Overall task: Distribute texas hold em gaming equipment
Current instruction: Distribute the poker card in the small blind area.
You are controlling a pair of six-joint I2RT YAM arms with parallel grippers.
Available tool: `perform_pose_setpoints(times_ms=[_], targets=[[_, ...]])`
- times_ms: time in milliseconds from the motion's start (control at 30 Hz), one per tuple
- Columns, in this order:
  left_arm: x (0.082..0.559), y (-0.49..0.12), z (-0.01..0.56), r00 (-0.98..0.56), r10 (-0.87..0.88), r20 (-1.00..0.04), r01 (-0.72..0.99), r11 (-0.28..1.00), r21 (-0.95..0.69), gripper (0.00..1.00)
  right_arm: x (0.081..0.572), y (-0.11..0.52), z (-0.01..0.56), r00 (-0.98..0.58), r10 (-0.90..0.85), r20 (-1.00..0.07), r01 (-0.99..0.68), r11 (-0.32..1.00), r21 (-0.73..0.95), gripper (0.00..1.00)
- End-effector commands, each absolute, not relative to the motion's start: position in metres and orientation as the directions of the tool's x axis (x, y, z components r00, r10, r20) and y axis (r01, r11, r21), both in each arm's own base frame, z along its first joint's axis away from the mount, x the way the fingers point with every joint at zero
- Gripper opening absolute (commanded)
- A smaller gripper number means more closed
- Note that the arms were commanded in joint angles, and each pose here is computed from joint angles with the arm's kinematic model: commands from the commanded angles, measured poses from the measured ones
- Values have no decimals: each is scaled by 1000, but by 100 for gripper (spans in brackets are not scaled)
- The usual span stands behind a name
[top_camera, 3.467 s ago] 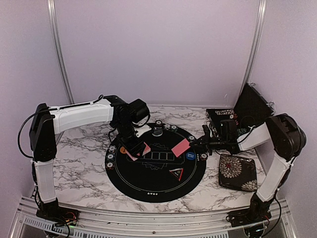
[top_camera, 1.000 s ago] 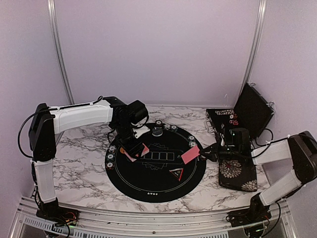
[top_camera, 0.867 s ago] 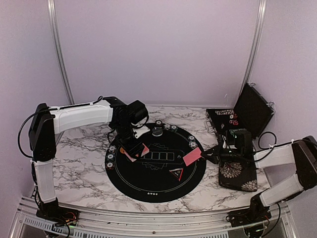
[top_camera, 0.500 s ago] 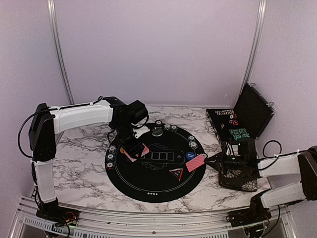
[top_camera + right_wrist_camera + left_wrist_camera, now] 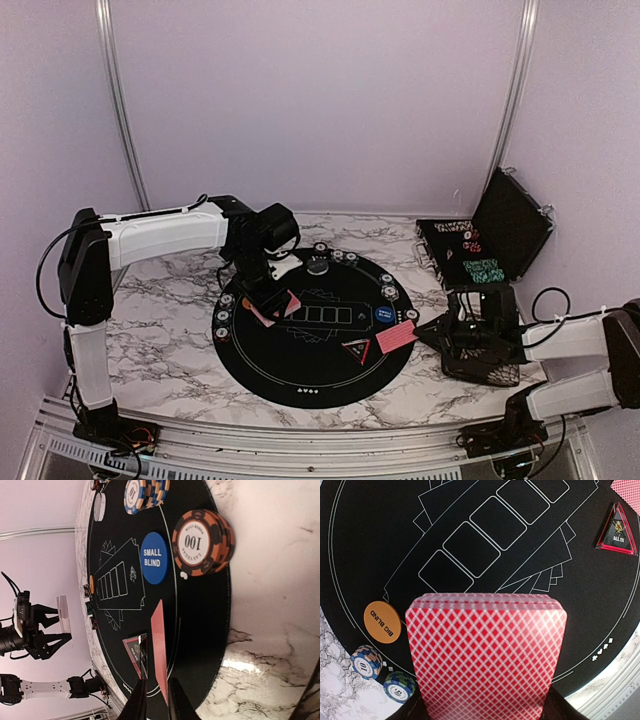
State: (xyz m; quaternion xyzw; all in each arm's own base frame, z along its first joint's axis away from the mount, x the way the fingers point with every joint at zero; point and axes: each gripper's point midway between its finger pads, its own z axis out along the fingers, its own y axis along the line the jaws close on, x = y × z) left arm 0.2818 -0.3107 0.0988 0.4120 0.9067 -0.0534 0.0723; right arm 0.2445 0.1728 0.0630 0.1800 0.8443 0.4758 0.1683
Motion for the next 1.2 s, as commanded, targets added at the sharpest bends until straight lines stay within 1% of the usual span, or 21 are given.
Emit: perform_pose_setpoints(times_ms=[0, 200, 267, 333, 633, 833, 967, 1033, 1167], targets=[[283, -311, 121, -641, 731, -235, 758, 652, -39, 45, 245, 167, 56, -882, 451, -140, 145, 541, 828, 18], [284, -311, 120, -642, 730, -234, 757, 652, -40, 45, 246, 166, 53, -896, 400, -194, 127, 648, 751, 27], [284, -312, 120, -642, 730, -234, 757, 652, -42, 45, 248, 168, 54, -898, 384, -215, 114, 674, 730, 32], [284, -312, 120, -642, 730, -235, 757, 651, -44, 45, 246, 169, 52, -905, 364, -220, 115, 707, 698, 34], [283, -314, 120, -642, 730, -235, 758, 650, -52, 45, 243, 173, 44, -925, 291, -245, 94, 799, 594, 40], [284, -314, 119, -643, 729, -236, 758, 650, -56, 45, 240, 173, 45, -926, 277, -255, 87, 816, 572, 42], [283, -315, 119, -642, 730, -234, 759, 648, -60, 45, 246, 176, 60, -919, 270, -288, 58, 814, 578, 43], [282, -315, 118, -642, 730, -233, 759, 648, -61, 45, 250, 184, 72, -916, 267, -301, 25, 785, 619, 44], [281, -315, 118, -644, 729, -232, 758, 648, -66, 45, 257, 211, 96, -918, 253, -305, -54, 683, 729, 46]])
